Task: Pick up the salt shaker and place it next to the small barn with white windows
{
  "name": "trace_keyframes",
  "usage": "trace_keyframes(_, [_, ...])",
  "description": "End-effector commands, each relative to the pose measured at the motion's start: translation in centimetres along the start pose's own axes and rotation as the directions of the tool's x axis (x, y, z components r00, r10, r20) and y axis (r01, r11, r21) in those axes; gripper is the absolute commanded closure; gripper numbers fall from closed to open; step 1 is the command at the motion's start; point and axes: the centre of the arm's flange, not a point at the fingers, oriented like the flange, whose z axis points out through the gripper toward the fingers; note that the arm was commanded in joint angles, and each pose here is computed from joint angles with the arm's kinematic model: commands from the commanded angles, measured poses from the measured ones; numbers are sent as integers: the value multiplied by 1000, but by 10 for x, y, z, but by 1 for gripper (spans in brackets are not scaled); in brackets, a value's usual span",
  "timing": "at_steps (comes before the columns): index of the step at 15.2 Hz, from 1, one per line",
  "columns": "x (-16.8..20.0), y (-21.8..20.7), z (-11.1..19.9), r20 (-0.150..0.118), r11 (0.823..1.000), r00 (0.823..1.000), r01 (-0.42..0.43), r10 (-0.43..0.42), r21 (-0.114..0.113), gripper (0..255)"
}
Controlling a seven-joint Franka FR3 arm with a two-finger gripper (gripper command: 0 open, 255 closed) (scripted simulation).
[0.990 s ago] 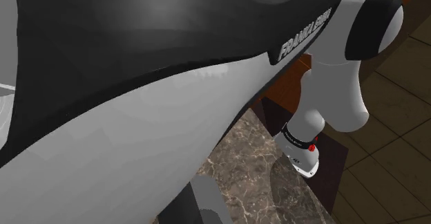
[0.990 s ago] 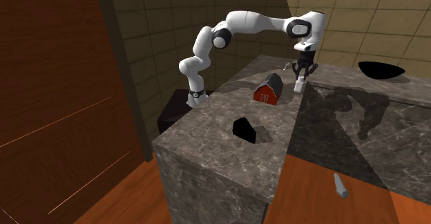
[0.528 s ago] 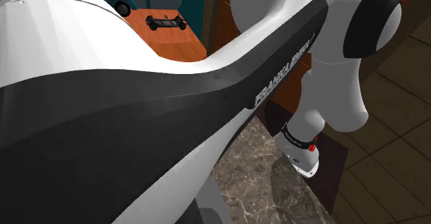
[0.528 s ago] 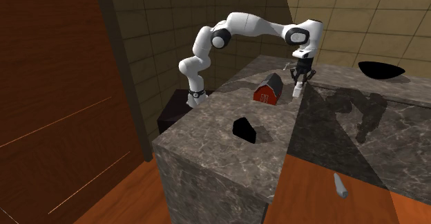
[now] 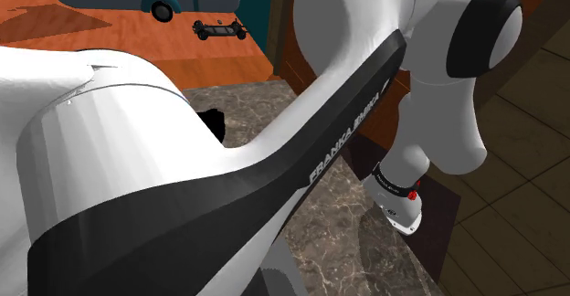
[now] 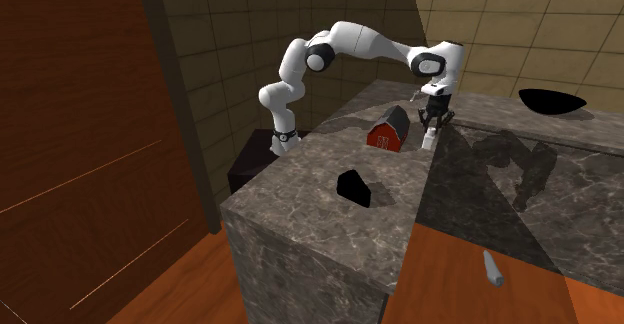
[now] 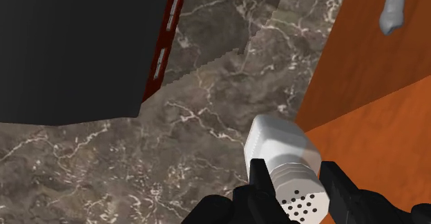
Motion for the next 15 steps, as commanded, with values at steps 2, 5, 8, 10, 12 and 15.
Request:
trace_keyframes(2, [0, 1, 15, 0, 1000, 1000, 0, 0, 1, 255])
trace_keyframes(5, [0, 1, 31, 0, 1000, 1000, 0, 0, 1, 255])
trace_keyframes(8, [-1, 1, 43, 0, 1000, 1000, 0, 0, 1, 255])
trace_keyframes(10, [-1, 1, 43, 0, 1000, 1000, 0, 0, 1, 255])
trace_keyframes(12, [-1, 1, 43, 0, 1000, 1000, 0, 0, 1, 255])
trace_keyframes(15, [-1, 1, 43, 0, 1000, 1000, 0, 0, 0, 255])
